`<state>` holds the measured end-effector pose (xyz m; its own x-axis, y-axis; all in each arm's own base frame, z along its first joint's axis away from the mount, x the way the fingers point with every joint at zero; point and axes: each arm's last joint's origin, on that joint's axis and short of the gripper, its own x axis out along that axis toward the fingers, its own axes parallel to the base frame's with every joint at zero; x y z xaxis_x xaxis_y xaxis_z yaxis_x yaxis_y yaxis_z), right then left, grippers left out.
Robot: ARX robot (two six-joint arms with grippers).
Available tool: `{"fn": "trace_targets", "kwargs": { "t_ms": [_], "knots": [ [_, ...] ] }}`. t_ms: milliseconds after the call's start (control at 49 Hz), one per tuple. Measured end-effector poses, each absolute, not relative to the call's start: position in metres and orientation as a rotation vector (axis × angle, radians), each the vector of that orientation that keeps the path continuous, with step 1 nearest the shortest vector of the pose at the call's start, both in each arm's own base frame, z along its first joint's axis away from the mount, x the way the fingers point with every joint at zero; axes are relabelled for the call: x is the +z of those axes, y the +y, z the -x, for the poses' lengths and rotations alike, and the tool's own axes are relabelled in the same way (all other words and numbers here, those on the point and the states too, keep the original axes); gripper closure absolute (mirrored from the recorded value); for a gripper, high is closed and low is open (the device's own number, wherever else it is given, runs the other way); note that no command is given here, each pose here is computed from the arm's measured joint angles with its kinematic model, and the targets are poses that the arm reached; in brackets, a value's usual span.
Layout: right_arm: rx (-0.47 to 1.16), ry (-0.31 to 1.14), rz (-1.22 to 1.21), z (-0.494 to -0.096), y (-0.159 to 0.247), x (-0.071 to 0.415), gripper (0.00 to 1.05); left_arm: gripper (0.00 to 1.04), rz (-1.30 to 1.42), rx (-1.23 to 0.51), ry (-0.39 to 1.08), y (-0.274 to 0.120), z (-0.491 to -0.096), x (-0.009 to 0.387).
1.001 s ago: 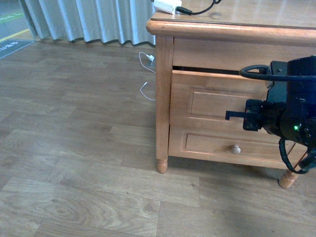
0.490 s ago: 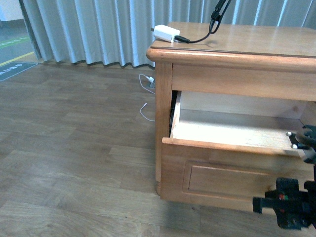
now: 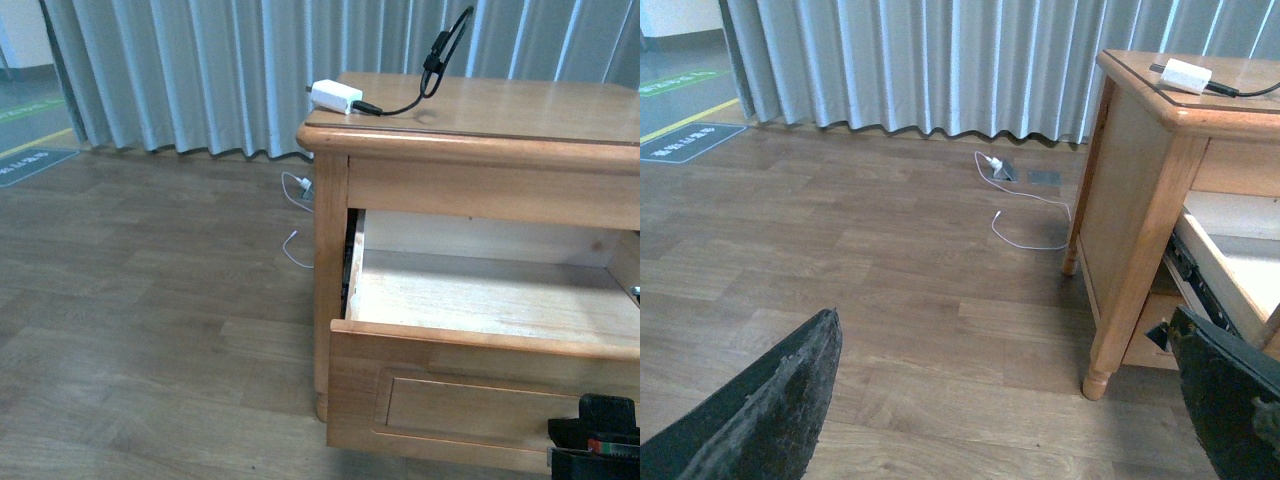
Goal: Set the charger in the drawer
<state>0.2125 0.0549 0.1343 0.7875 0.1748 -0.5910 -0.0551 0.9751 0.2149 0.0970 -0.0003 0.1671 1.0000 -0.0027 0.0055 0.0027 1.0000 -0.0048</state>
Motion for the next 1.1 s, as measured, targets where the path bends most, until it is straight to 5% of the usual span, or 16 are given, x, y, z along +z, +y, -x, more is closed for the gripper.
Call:
{"fn": "trace_targets", "kwargs": {
  "t_ms": [123, 674, 1103],
  "knots": [
    [0.135, 0.594, -0.203, -0.199, 0.048, 0.160, 0.06, 0.06, 0.005, -0.002, -0.006, 0.000, -0.097, 0.167],
    [0.180, 0.387, -0.147, -0.103, 0.003, 0.205, 0.08, 0.06, 0.005, -0.002, -0.006, 0.000, -0.097, 0.167],
    [0.106, 0.366, -0.154, -0.098, -0.006, 0.194, 0.08, 0.06, 0.005, -0.002, -0.006, 0.000, -0.097, 0.167]
  ]
}}
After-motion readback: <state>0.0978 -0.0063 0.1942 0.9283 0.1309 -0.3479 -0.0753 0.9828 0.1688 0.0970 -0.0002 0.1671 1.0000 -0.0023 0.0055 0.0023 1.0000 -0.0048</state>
